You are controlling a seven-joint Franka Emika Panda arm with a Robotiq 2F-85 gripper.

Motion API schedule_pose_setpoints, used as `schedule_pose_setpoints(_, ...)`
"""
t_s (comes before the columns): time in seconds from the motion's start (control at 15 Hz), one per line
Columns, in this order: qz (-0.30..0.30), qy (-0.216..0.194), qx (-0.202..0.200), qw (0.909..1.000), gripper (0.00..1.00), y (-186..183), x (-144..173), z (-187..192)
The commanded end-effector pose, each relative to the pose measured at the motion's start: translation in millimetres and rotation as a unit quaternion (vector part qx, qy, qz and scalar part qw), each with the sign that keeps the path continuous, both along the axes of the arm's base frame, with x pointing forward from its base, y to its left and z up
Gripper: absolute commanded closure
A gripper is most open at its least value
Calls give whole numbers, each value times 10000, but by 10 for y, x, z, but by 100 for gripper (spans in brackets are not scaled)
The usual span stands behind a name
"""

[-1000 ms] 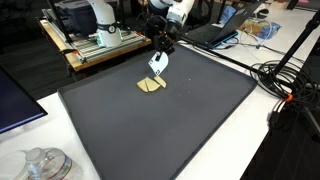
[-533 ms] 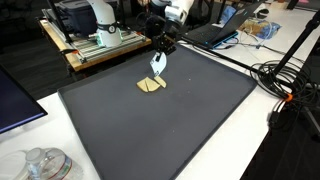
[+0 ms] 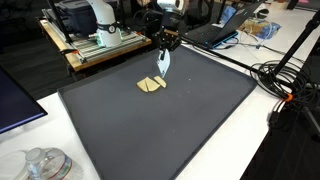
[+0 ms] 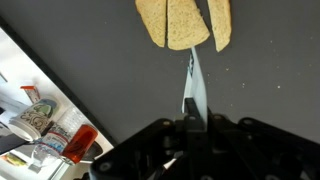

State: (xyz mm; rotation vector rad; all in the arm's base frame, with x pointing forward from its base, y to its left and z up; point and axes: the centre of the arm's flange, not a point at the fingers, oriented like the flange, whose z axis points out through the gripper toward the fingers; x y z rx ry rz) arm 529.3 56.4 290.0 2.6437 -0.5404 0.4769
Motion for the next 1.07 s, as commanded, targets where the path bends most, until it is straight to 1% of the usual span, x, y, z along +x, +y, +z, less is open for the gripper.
schedule_pose_setpoints(0.0,54,-305,440,9986,99,-159,27,102)
schedule_pose_setpoints(0.13,54,-376,768,9963,99,-244,38,131)
schedule_pose_setpoints(0.4,6,-281,1587,9869,99,-429,-29,147)
schedule_pose_setpoints(0.47,-39,-235,1721,9848,99,-468,-49,136)
schedule_pose_setpoints(0.6,-125,-87,1960,9805,99,-539,-97,115)
schedule_pose_setpoints(1.0,-267,104,2393,9705,99,-685,-167,207)
